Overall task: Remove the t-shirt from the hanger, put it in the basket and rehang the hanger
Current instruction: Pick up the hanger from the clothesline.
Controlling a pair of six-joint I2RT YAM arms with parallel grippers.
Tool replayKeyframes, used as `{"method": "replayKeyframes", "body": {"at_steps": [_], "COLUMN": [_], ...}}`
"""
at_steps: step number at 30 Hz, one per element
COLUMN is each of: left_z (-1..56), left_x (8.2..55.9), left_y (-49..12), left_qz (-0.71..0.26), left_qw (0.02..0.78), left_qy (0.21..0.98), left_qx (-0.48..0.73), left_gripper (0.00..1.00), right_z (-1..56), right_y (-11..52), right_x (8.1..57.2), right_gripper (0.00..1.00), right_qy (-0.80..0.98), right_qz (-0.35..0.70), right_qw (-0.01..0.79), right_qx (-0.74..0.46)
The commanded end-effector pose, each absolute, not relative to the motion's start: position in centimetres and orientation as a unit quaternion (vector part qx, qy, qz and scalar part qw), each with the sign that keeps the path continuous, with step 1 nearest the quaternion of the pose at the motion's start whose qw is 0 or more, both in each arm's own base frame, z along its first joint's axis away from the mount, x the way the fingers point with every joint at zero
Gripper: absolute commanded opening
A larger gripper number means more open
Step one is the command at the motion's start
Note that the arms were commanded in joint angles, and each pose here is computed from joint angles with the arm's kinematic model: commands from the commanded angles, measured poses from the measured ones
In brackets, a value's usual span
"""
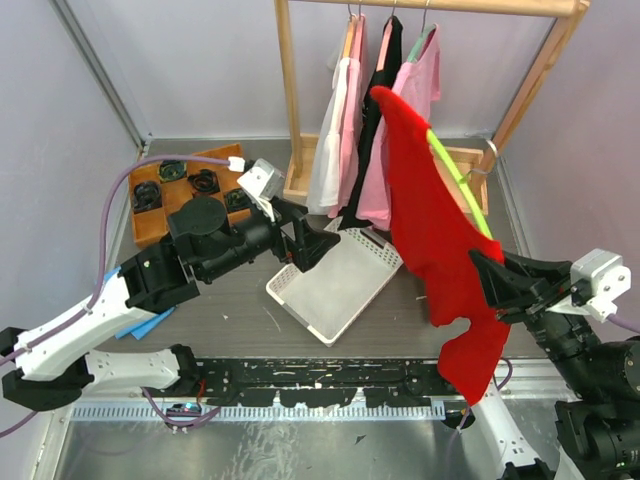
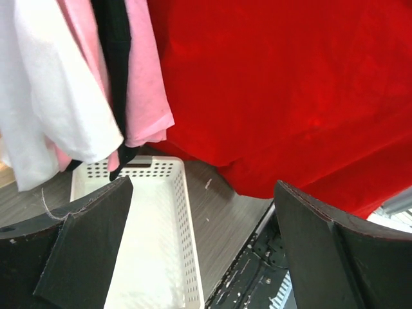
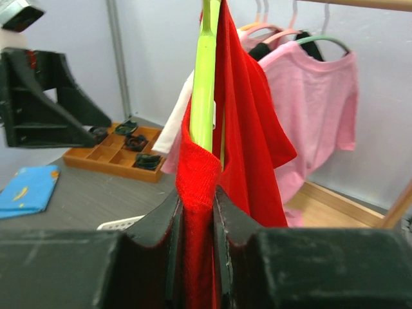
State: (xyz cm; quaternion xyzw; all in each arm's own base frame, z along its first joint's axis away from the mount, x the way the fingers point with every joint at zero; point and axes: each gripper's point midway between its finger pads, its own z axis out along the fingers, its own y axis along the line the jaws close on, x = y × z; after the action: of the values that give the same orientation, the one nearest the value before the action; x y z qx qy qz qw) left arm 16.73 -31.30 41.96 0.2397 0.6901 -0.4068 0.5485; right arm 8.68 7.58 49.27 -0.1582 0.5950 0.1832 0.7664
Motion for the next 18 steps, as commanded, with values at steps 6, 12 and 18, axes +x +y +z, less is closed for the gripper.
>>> {"method": "replayKeyframes", "body": {"at_steps": [6, 12, 18], "left_z": [40.3, 39.8, 39.8], "left_x": [18.6, 19.0, 19.2], "left_y": [-27.4, -26.9, -27.0], "left_qz": [-0.343, -0.327, -0.323], "left_qw": [0.579, 0.582, 0.584], "left_qy": [0.721, 0.728, 0.728], "left_qx": [0.167, 0.156, 0.156], "left_gripper": [0.98, 0.98, 0.98], "right_z": [49.6, 46.7, 45.9], "right_y": [11.6, 12.3, 12.2], "right_x": [7.4, 9.1, 9.7], "right_gripper": [0.01, 0.01, 0.01], "right_qy": [0.545, 0.569, 0.577], "right_qz": [0.245, 0.270, 0.270], "right_qw": [0.759, 0.731, 0.728], "right_qx": [-0.260, -0.262, -0.255]}}
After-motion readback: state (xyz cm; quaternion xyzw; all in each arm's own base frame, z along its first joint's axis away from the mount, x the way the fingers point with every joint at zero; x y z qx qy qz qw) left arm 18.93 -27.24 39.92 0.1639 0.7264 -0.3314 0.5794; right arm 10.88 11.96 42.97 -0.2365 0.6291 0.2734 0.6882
